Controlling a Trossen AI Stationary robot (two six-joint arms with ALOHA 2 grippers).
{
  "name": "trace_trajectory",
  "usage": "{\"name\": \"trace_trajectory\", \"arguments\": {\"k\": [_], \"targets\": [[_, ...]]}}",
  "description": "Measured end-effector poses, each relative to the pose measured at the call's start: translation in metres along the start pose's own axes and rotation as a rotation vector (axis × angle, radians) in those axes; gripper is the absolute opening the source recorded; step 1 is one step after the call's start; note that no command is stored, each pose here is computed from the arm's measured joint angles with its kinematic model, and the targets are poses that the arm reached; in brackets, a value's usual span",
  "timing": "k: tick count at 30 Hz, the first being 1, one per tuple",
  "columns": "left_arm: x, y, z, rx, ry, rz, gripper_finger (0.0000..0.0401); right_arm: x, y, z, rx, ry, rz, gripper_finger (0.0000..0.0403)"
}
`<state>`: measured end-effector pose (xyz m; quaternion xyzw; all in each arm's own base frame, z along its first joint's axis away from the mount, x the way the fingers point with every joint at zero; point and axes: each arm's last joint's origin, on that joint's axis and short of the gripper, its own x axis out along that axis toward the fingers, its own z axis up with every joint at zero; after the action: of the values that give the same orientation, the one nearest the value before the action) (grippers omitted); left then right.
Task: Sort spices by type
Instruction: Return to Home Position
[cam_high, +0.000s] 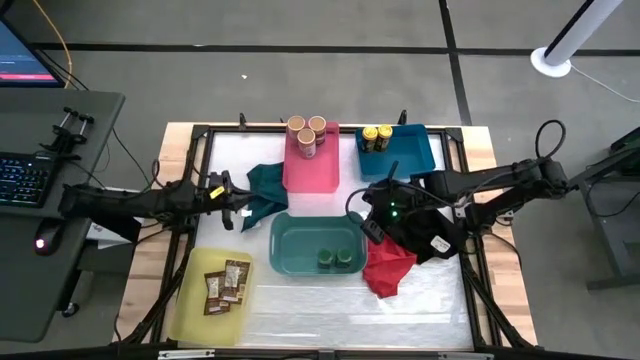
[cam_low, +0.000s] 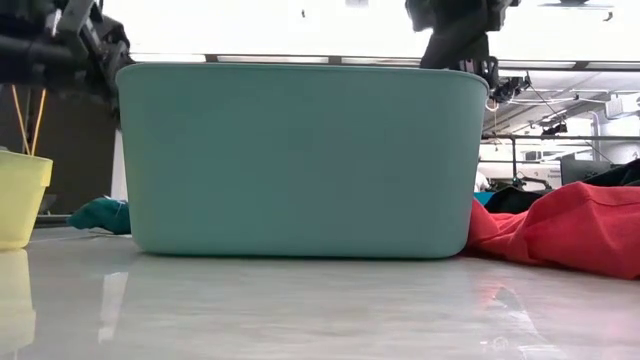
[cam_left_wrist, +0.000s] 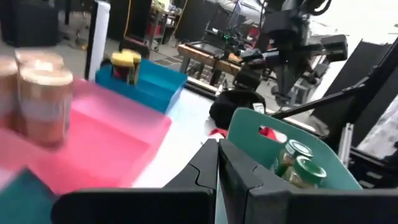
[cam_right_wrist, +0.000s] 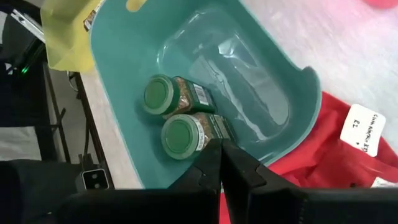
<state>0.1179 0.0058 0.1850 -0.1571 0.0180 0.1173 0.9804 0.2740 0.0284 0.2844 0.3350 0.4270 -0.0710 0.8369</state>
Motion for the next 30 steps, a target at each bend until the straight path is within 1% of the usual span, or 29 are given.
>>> {"name": "trace_trajectory", "arguments": {"k": [4, 7, 9, 13, 16, 20, 22, 24, 26, 30], "targets": [[-0.002, 0.008, -0.024, -0.075, 0.025, -0.008, 0.0000, 0.001, 0.006, -0.006, 0.008, -0.010, -0.013, 0.0000], [-0.004, 0.009, -0.024, -0.073, 0.029, -0.018, 0.0000, 0.001, 0.010, -0.010, 0.011, -0.014, -0.016, 0.0000], [-0.005, 0.007, -0.023, -0.052, 0.025, -0.053, 0.0000, 0.002, 0.013, -0.012, 0.003, -0.022, -0.021, 0.0000], [-0.006, 0.005, -0.024, -0.021, 0.064, -0.153, 0.0000, 0.002, 0.017, -0.016, -0.017, -0.040, -0.033, 0.0000], [-0.006, 0.004, -0.025, -0.030, 0.080, -0.178, 0.0000, 0.006, 0.014, -0.021, -0.020, -0.068, -0.019, 0.0000], [-0.006, 0.004, -0.025, -0.034, 0.085, -0.176, 0.0000, 0.017, -0.006, -0.040, 0.035, -0.116, 0.075, 0.0000], [-0.006, 0.004, -0.025, -0.034, 0.086, -0.176, 0.0000, 0.014, -0.020, -0.050, 0.049, -0.160, 0.109, 0.0000], [-0.006, 0.004, -0.025, -0.034, 0.085, -0.176, 0.0000, 0.003, -0.034, -0.054, 0.036, -0.246, 0.144, 0.0000], [-0.006, 0.004, -0.025, -0.034, 0.086, -0.176, 0.0000, -0.014, -0.050, -0.057, 0.014, -0.346, 0.143, 0.0000], [-0.006, 0.004, -0.025, -0.034, 0.087, -0.175, 0.0000, -0.045, -0.078, -0.070, -0.068, -0.522, 0.166, 0.0000]]}}
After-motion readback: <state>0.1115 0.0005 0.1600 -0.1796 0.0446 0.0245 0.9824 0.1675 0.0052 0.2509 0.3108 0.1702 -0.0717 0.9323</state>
